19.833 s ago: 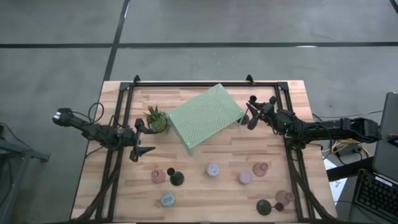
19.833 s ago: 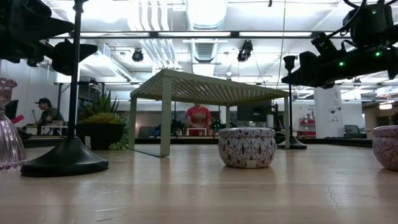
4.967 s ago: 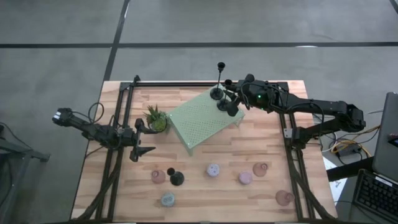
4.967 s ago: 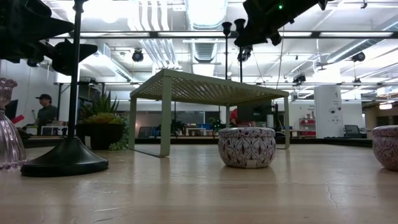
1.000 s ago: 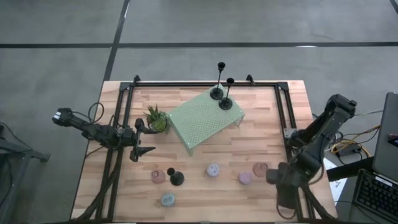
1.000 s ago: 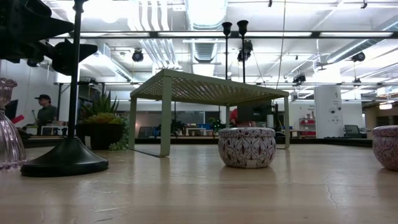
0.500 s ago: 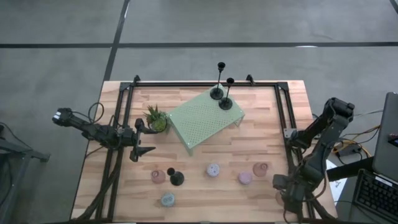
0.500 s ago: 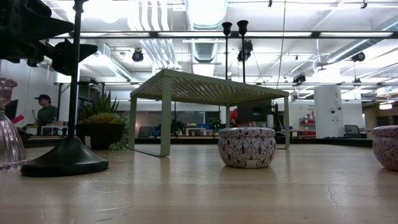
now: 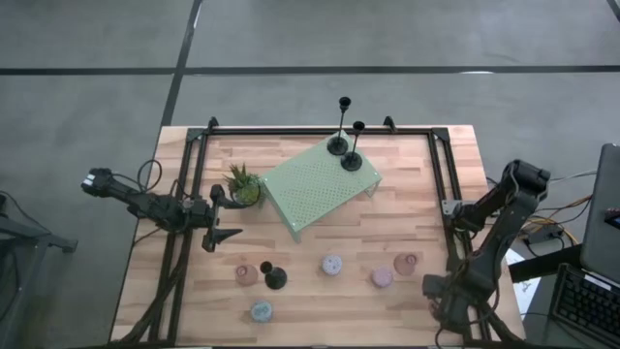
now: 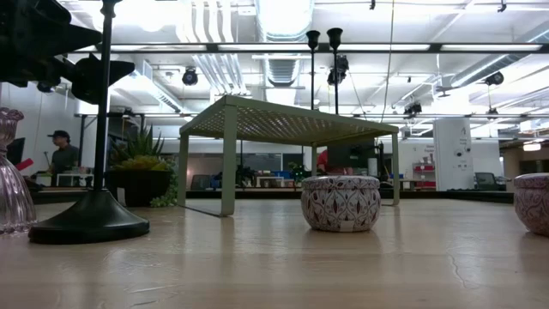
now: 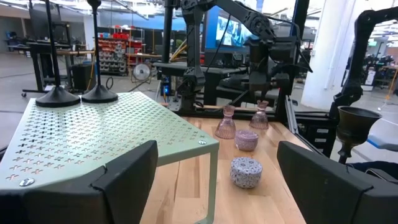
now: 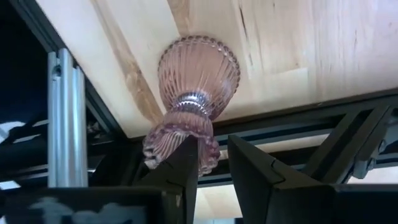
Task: Pick & Place candle stick holders
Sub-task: Put the bottom right pink glass candle holder on the shelf
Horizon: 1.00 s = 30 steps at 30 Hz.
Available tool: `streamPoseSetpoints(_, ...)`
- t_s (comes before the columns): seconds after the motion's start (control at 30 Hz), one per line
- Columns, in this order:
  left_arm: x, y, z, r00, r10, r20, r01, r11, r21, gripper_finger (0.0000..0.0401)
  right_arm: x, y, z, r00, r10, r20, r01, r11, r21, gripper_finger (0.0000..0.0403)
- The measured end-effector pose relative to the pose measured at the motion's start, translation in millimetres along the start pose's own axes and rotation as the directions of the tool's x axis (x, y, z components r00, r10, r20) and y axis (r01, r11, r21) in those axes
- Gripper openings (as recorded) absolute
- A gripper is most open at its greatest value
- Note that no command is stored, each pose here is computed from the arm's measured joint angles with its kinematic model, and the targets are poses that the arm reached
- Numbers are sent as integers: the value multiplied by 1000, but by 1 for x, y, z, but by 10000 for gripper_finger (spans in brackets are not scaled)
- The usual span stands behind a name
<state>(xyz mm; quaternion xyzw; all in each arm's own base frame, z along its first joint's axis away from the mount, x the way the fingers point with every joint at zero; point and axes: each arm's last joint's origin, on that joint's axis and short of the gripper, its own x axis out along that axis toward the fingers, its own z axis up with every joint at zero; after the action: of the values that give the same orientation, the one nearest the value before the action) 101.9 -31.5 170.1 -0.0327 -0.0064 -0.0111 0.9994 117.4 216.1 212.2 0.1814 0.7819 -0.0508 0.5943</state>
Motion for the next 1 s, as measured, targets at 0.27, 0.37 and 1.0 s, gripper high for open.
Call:
streamPoseSetpoints(0.27,0,0,0,1000,0,0,0,1000,0,335,6,2,3,1000,-27,-5,27,999,-33,52)
streamPoseSetpoints(0.37,0,0,0,1000,0,0,0,1000,0,335,6,2,2,1000,-21,-3,21,999,-37,40)
streamPoseSetpoints(1.0,0,0,0,1000,0,0,0,1000,0,335,-14,-3,4,996,34,80,-33,999,-19,29)
